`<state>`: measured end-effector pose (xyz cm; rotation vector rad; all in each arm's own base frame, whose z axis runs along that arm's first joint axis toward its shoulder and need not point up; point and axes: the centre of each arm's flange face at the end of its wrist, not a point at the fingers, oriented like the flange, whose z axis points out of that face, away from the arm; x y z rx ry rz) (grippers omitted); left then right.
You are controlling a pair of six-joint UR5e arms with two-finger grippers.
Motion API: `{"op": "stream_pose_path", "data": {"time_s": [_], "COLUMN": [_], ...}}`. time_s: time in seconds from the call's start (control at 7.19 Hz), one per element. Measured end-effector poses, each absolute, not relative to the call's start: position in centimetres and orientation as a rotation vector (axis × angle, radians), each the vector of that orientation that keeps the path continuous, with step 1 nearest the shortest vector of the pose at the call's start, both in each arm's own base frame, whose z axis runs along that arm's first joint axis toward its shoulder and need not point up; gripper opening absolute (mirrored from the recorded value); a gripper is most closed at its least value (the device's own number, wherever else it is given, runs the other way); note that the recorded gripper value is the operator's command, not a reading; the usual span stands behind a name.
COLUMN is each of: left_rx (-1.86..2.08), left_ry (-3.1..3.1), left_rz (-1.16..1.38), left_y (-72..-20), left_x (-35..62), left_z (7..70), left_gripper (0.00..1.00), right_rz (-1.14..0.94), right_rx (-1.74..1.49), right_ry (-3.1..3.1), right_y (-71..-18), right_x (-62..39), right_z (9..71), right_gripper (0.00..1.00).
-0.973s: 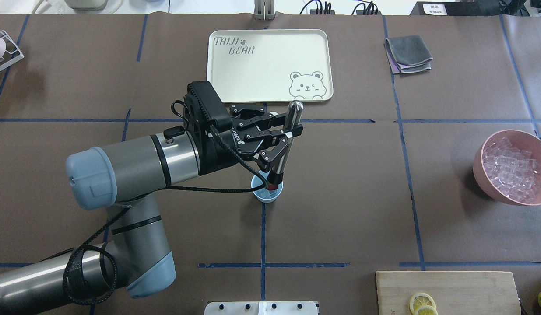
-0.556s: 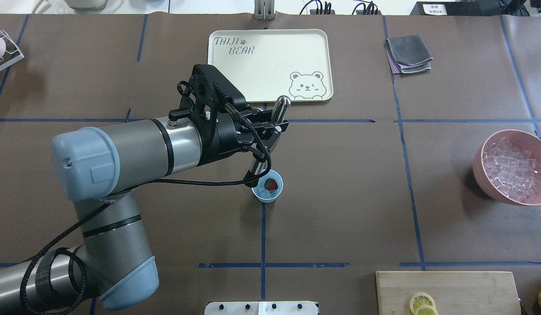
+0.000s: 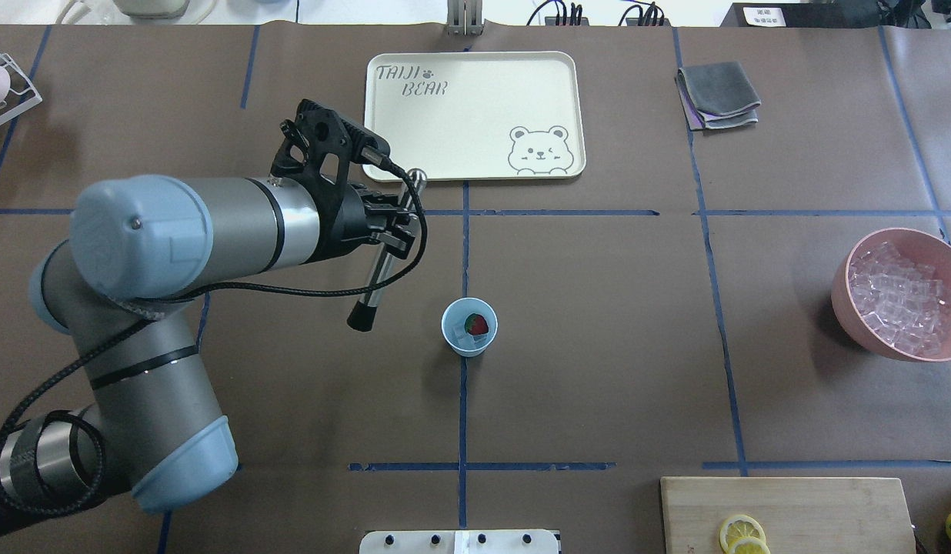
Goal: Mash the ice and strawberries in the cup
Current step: 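Lift the muddler out of the cup with the left gripper, then carry the muddler back with the left gripper and set it down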
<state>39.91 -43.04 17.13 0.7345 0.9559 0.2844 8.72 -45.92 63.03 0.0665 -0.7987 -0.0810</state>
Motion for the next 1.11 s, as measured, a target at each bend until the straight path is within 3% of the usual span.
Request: {"op": "stream_pose_path", "data": {"time_s": [0.56,1.11], "left_rx": [0.360,0.109], "left_ry": [0.702,0.614], "left_rz": [0.145,-0.022], "left_y": [-49.1,-49.6], "left_x": [30.0,20.5], "left_z": [28.1,40.9], "left_gripper": [0.00,0.00], "right_rz": [-0.081,-0.079], "right_rx": [0.066,0.065], "right_ry": [-0.801,-0.801], "right_y": [-45.9,-45.8], "right_x": [8.7,8.7], "right_z": [63.0,63.1], "right_gripper": [0.99,0.99]}}
